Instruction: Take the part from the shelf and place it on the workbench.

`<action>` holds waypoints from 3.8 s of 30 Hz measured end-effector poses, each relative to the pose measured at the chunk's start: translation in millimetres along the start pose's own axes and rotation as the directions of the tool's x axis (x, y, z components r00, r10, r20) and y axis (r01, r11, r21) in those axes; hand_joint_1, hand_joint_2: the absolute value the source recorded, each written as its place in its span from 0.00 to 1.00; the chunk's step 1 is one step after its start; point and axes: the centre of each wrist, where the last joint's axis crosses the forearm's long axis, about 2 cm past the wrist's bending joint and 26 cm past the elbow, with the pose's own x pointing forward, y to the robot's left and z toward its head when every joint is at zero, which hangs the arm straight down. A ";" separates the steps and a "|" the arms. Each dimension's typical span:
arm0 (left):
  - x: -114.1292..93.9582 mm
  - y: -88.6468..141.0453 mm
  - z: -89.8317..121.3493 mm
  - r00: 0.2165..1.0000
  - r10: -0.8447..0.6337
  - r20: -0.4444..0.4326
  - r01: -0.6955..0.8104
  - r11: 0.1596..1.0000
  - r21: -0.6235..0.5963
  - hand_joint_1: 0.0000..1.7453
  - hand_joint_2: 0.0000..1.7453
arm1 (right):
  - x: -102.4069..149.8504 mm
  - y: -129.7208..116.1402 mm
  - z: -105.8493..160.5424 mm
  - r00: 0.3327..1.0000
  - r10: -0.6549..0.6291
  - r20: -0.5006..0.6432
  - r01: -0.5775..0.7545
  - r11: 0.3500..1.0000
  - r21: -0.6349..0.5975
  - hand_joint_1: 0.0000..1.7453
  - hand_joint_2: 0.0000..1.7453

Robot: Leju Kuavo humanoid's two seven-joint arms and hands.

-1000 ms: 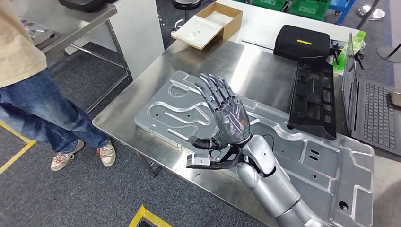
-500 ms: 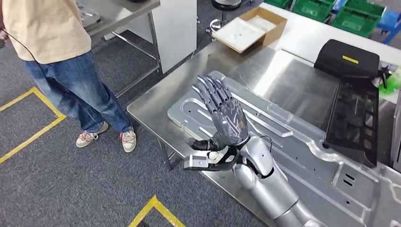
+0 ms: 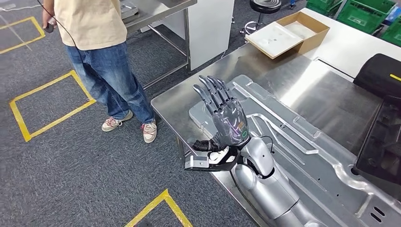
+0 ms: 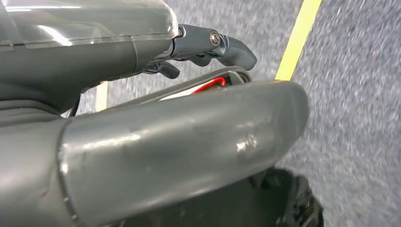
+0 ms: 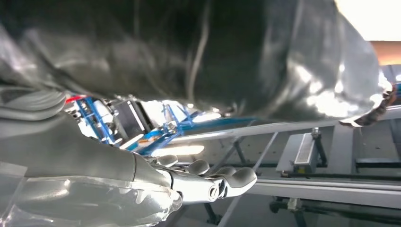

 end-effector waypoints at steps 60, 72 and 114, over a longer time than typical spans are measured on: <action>-24.9 19.3 13.3 0.994 0.046 -0.097 -0.032 0.989 0.144 0.00 0.00 | 23.2 4.9 3.2 0.997 -0.074 0.026 0.075 0.995 -0.058 0.00 0.00; -26.6 49.5 17.8 0.994 0.014 -0.108 0.009 0.978 0.208 0.00 0.00 | 28.1 1.2 -5.3 0.997 -0.054 0.062 0.059 0.994 -0.095 0.00 0.00; -29.5 50.4 19.5 0.989 -0.010 -0.145 0.033 0.987 0.157 0.00 0.00 | 35.6 9.8 8.3 0.997 -0.068 0.030 0.070 0.994 -0.078 0.00 0.00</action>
